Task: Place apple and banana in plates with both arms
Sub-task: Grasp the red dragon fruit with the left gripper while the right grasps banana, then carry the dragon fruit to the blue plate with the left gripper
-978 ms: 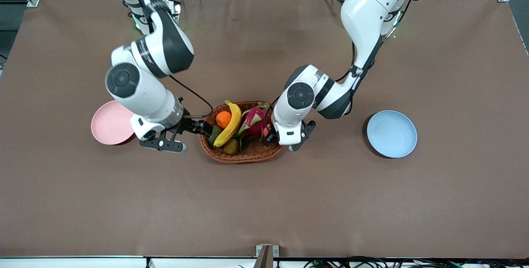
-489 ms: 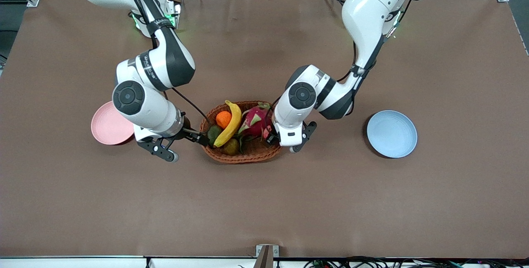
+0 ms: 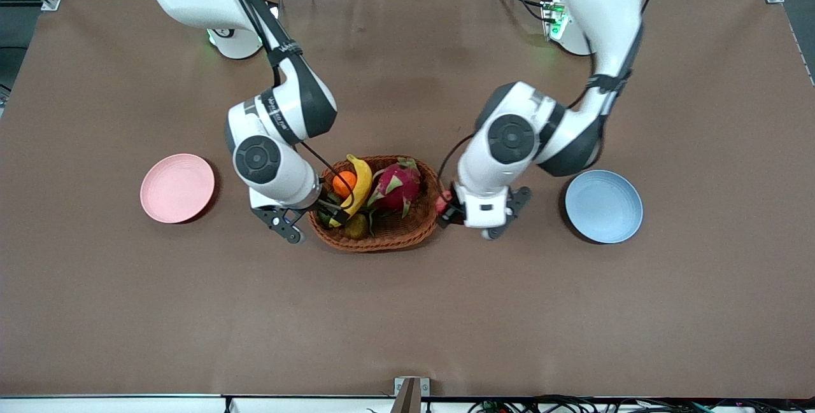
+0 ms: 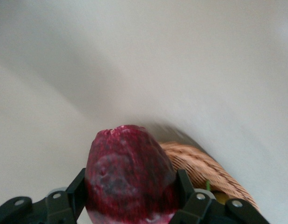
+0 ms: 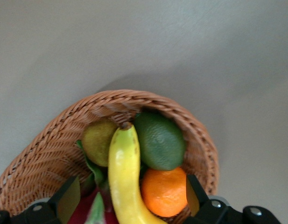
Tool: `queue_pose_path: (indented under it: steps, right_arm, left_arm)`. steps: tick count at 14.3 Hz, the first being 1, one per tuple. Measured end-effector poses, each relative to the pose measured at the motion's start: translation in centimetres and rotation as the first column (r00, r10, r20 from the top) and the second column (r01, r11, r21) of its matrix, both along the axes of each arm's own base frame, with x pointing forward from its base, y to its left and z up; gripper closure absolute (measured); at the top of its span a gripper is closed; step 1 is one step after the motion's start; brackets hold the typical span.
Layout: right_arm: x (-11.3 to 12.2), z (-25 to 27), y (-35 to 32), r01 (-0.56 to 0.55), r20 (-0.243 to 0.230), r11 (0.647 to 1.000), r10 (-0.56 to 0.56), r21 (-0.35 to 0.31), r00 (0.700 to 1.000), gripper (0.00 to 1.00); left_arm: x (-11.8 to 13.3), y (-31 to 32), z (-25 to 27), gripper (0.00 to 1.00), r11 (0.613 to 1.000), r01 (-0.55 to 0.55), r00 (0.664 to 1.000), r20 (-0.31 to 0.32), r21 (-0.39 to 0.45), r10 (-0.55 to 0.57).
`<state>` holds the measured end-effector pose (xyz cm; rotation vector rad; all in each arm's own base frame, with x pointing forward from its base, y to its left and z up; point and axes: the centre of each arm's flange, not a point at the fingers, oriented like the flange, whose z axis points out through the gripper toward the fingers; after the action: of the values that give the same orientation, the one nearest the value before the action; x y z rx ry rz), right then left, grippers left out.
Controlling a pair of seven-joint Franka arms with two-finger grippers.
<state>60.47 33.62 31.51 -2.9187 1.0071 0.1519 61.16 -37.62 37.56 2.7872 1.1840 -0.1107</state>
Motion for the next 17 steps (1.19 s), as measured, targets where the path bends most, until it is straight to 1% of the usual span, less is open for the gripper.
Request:
queue_pose_path:
  steps: [1,2,3,6,7,8,9,11,12,14,17]
  right_arm:
    - [-0.1,-0.5,0.7,0.008,0.01,1.0,-0.008,0.002,1.0,0.04]
    - [-0.4,-1.0,1.5,0.005,0.018,1.0,-0.005,0.004,1.0,0.04]
    - [-0.8,-1.8,2.4,0.004,0.02,1.0,-0.004,0.003,1.0,0.13]
    - [-1.5,-3.9,3.8,0.029,0.01,1.0,-0.029,-0.01,1.0,0.18]
    - [-1.6,-4.2,3.8,0.03,0.007,0.999,-0.03,-0.013,1.0,0.19]
    - [-1.6,-4.2,3.9,0.029,0.007,0.999,-0.029,-0.013,1.0,0.25]
    - [-1.7,-4.2,4.1,0.027,0.007,1.0,-0.027,-0.012,1.0,0.25]
    - [-1.9,-4.2,4.3,0.024,0.006,1.0,-0.024,-0.013,1.0,0.36]
    - [-1.9,-4.3,4.4,0.023,0.006,1.0,-0.023,-0.014,1.0,0.36]
    - [-2.0,-4.4,4.5,0.022,0.004,1.0,-0.022,-0.015,1.0,0.39]
    - [-2.0,-4.8,4.4,0.022,-0.001,1.0,-0.022,-0.018,1.0,0.4]
  left_arm:
    - [0.7,2.8,0.8,0.22,1.0,0.024,1.0,0.002,0.007,-0.024]
    - [1.3,5.6,1.3,0.22,0.998,0.054,0.999,0.004,0.013,-0.054]
    - [1.8,8.6,1.4,0.22,0.996,0.087,0.996,0.0,0.02,-0.087]
    - [2.2,16.6,-0.4,0.22,0.991,0.13,0.991,-0.043,0.041,-0.129]
    - [2.2,18.5,-1.5,0.22,0.987,0.146,0.988,-0.062,0.062,-0.143]
    - [2.0,20.1,-2.7,0.22,0.983,0.16,0.985,-0.08,0.094,-0.153]
    - [1.9,21.6,-3.8,0.22,0.977,0.171,0.982,-0.099,0.125,-0.159]
    - [1.5,24.4,-5.7,0.22,0.966,0.209,0.973,-0.132,0.155,-0.189]
    - [1.4,25.7,-6.7,0.22,0.963,0.22,0.97,-0.142,0.156,-0.198]
    - [1.3,27.7,-9.0,0.22,0.963,0.226,0.968,-0.146,0.148,-0.205]
    - [1.0,29.3,-12.6,0.22,0.962,0.225,0.968,-0.15,0.153,-0.203]
